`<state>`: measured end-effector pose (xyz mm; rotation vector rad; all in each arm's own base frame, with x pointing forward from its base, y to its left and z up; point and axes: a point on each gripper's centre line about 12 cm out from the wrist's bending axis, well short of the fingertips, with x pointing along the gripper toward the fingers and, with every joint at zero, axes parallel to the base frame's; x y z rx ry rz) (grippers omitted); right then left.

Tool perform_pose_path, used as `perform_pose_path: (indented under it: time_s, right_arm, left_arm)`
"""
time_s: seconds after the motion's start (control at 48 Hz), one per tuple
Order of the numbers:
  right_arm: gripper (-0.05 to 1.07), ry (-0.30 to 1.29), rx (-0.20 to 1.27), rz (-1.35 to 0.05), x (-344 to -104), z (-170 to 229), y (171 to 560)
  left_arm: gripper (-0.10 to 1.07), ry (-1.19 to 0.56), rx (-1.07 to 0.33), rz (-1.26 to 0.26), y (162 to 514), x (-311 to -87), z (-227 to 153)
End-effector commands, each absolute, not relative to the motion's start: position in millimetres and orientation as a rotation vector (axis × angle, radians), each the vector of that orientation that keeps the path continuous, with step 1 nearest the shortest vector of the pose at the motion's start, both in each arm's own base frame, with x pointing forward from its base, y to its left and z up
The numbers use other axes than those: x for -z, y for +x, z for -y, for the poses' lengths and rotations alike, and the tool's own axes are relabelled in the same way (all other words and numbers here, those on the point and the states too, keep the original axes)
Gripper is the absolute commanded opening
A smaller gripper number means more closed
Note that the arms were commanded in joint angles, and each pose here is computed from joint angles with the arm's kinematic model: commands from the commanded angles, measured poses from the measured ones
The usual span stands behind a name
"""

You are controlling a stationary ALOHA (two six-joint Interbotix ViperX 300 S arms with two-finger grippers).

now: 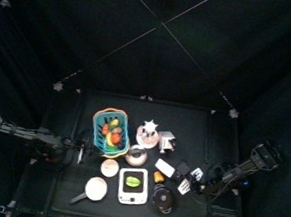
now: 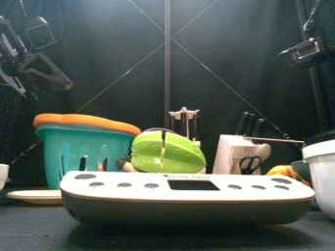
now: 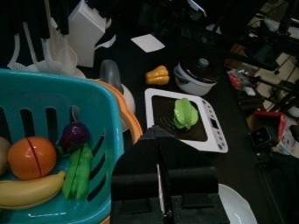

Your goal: Hand large knife to other hand

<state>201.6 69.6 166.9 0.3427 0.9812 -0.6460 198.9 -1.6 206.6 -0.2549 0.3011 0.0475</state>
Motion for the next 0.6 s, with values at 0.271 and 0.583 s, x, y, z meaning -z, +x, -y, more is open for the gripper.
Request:
perform_pose_path:
  time_s: [0.271,0.583]
  right_arm:
    - [0.38,0.239,0.566,-0.747,-213,-72,247]
    - [0.38,0.129,0.612,-0.714,-208,-70,279]
  left_arm:
    - [0.0,-0.29,-0.055,-0.277,203,-215,1]
    - [0.46,-0.424,-0.085,-0.277,205,-216,1]
